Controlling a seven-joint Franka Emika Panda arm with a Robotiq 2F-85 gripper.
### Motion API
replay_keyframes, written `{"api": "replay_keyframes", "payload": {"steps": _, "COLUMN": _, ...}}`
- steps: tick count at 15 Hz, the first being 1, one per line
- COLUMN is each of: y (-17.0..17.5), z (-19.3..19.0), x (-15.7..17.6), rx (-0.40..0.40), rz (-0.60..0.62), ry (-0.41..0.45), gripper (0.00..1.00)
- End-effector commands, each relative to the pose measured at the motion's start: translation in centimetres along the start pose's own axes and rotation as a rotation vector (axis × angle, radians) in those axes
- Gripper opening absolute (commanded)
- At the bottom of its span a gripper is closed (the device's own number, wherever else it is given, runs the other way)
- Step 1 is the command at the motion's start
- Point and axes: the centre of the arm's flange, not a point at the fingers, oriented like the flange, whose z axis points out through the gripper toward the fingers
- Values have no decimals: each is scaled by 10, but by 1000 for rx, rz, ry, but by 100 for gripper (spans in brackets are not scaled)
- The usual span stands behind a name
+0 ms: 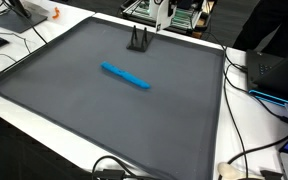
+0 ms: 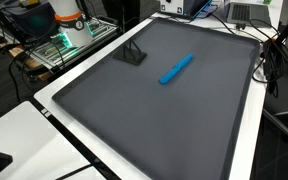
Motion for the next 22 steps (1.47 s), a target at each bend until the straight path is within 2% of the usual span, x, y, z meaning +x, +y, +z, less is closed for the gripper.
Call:
{"api": "replay_keyframes", "payload": {"steps": 1, "y": 0, "z": -1, "x": 0, "rx": 0, "rz": -1, "ry": 1, "gripper": 4}}
{"api": "replay_keyframes", "payload": {"steps": 5, "y": 0, "z": -1, "x": -1, "rx": 0, "rz": -1, "ry": 1, "gripper": 4}}
{"api": "replay_keyframes", "payload": {"steps": 6, "y": -5, "z": -1, "x": 9, "rx": -6, "rz": -50, "ry": 3, "gripper": 1}}
{"api": "replay_keyframes", "payload": {"steps": 10, "y": -20, "z": 0, "x": 39, "rx": -73, "rz": -225, "ry": -21, "gripper": 1}}
{"api": "replay_keyframes", "payload": {"steps": 15, "y": -35, "z": 19, "x": 80, "rx": -138, "rz": -324, "ry": -47, "gripper": 1}}
{"api": "replay_keyframes", "payload": {"steps": 22, "y": -47, "z": 65, "x": 124, "rx": -211, "rz": -327, "ry": -46, "gripper": 1}}
